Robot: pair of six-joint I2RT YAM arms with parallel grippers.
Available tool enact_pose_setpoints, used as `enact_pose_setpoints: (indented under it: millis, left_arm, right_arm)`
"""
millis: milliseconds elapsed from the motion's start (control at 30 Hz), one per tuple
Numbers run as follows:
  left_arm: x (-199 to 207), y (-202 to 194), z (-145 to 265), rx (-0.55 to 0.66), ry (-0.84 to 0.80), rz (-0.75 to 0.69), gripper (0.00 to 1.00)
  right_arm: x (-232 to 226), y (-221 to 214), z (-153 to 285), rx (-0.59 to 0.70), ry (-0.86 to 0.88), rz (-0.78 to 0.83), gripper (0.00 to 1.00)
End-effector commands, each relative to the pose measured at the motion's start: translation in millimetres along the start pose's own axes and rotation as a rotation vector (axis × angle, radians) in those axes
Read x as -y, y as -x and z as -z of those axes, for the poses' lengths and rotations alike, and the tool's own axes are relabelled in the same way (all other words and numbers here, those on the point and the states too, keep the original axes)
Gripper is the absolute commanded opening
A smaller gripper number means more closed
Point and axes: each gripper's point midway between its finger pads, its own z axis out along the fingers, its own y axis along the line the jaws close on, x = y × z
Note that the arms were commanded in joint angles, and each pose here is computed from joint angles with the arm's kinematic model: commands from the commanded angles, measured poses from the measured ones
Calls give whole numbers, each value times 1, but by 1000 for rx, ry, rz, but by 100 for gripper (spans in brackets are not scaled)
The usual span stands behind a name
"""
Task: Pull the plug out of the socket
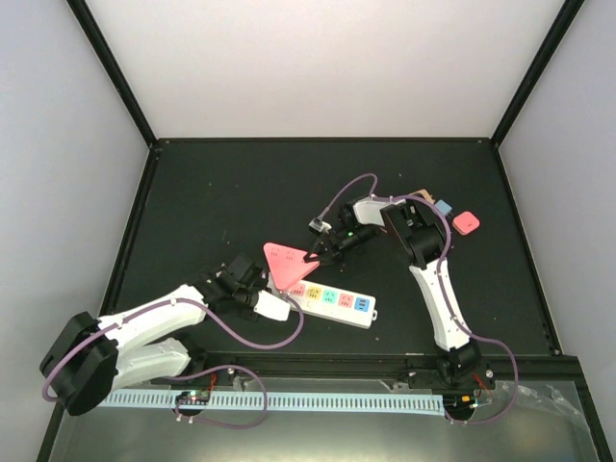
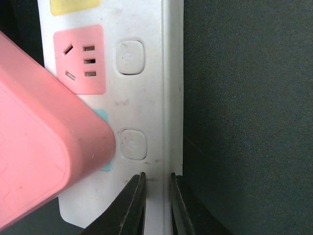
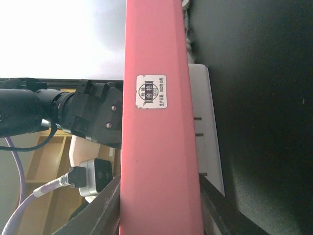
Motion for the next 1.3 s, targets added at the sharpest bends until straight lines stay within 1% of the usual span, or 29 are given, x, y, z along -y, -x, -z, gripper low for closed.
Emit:
enact_pose_setpoints:
  millis: [0,300,567,633,933,1100,1267]
  left_arm:
    - [20,-21,-8,-95,-74,4,14]
    - [21,-22,-9,-99,-78,5,14]
    - [22,-22,-10,-102,-81,4,13]
    - [22,-22,-10,-101,-81,6,13]
    - [21,-21,-10,-99,-77,9,13]
    - [21,-22,-10,-102,-79,9,13]
    - [21,-21,-10,-99,-78,8,13]
  right_arm:
    - [-5,-9,-18,-20,63,-22,1]
    - [-18,-7,-17,7,102,-7,1]
    - [-27,-6,-16,33,146,-36,1]
    - [-31,-5,-15,31,152,-25,1]
    - [-32,-6,-15,17,158,-75,1]
    - [-38,-5,-15,19,158,-54,1]
    - [-53,-2,-13,28,157,16,1]
